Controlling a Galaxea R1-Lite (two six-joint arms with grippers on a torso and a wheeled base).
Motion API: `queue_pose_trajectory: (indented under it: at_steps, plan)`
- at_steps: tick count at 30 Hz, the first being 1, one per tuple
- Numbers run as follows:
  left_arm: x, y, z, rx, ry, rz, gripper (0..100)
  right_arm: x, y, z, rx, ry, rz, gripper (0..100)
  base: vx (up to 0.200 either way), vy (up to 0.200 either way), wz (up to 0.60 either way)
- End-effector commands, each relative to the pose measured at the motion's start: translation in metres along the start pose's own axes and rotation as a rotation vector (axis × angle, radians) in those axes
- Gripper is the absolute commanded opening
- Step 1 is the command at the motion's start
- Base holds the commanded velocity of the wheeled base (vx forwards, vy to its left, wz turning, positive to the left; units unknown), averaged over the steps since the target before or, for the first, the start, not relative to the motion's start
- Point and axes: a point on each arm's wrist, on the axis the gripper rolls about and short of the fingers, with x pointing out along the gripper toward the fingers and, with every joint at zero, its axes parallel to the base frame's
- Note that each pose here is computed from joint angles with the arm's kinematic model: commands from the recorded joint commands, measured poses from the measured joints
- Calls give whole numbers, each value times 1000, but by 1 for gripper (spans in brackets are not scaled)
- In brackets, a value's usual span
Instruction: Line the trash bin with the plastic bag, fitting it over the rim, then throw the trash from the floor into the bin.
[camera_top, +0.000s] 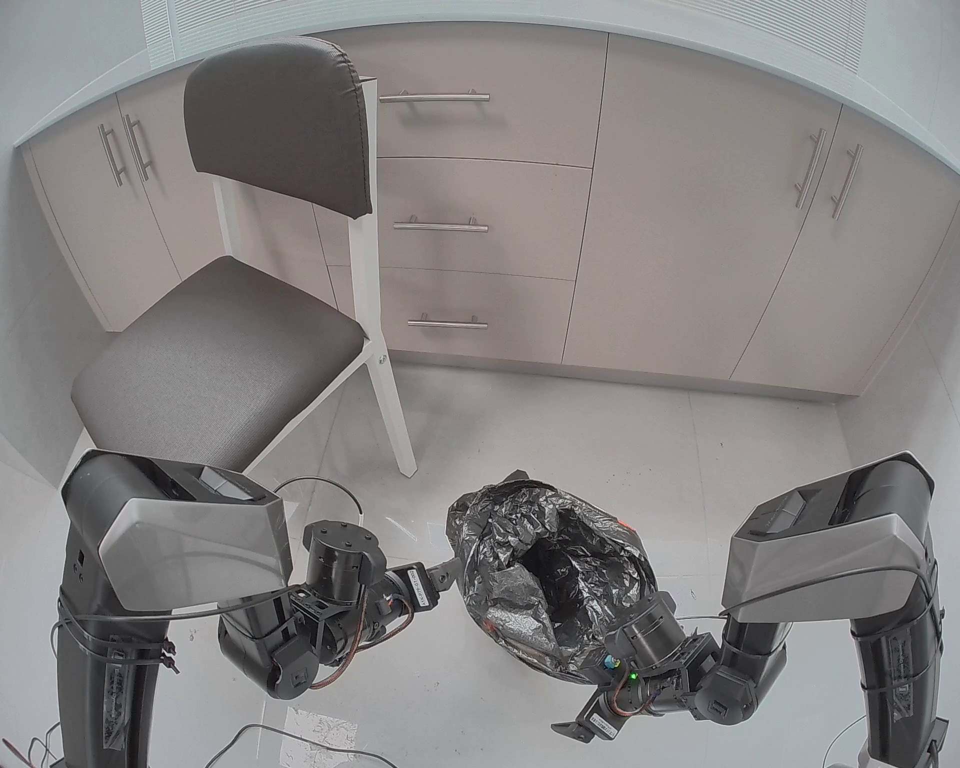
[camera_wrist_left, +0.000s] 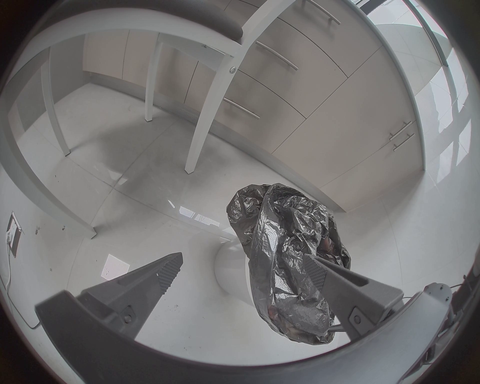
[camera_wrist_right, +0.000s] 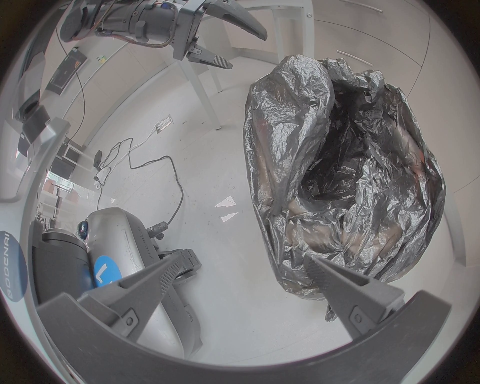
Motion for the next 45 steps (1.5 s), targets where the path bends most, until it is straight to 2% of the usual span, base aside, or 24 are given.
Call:
queue_pose_trajectory:
  at_steps: [1, 7, 11, 14, 20, 26, 29, 34, 39, 45]
  plan:
    - [0, 0, -1, -1, 1, 2, 100, 0, -1, 0, 19, 0, 7, 100, 0, 0, 0]
    - [0, 1, -1, 0, 2, 2, 100, -1, 2, 0, 54, -39, 69, 100, 0, 0, 0]
    - [2, 3, -3, -1, 9, 7, 100, -20, 0, 11, 54, -221, 27, 100, 0, 0, 0]
    - [3, 3, -3, -1, 11, 7, 100, -35, -3, 14, 73, -299, 1, 100, 0, 0, 0]
    - [3, 4, -4, -1, 14, 7, 100, -60, -34, 16, 141, -394, -117, 100, 0, 0, 0]
    - [4, 4, -5, -1, 17, 9, 100, -51, -89, 38, 220, -507, -331, 100, 0, 0, 0]
    - [4, 4, -5, -1, 17, 9, 100, -48, -102, 49, 228, -548, -362, 100, 0, 0, 0]
    - [4, 4, -5, -1, 17, 9, 100, -31, -122, 53, 242, -566, -409, 100, 0, 0, 0]
    - [4, 4, -6, -1, 18, 10, 100, -13, -135, 40, 275, -522, -441, 100, 0, 0, 0]
    - [4, 4, -6, 1, 18, 10, 100, -3, -154, 33, 301, -521, -477, 100, 0, 0, 0]
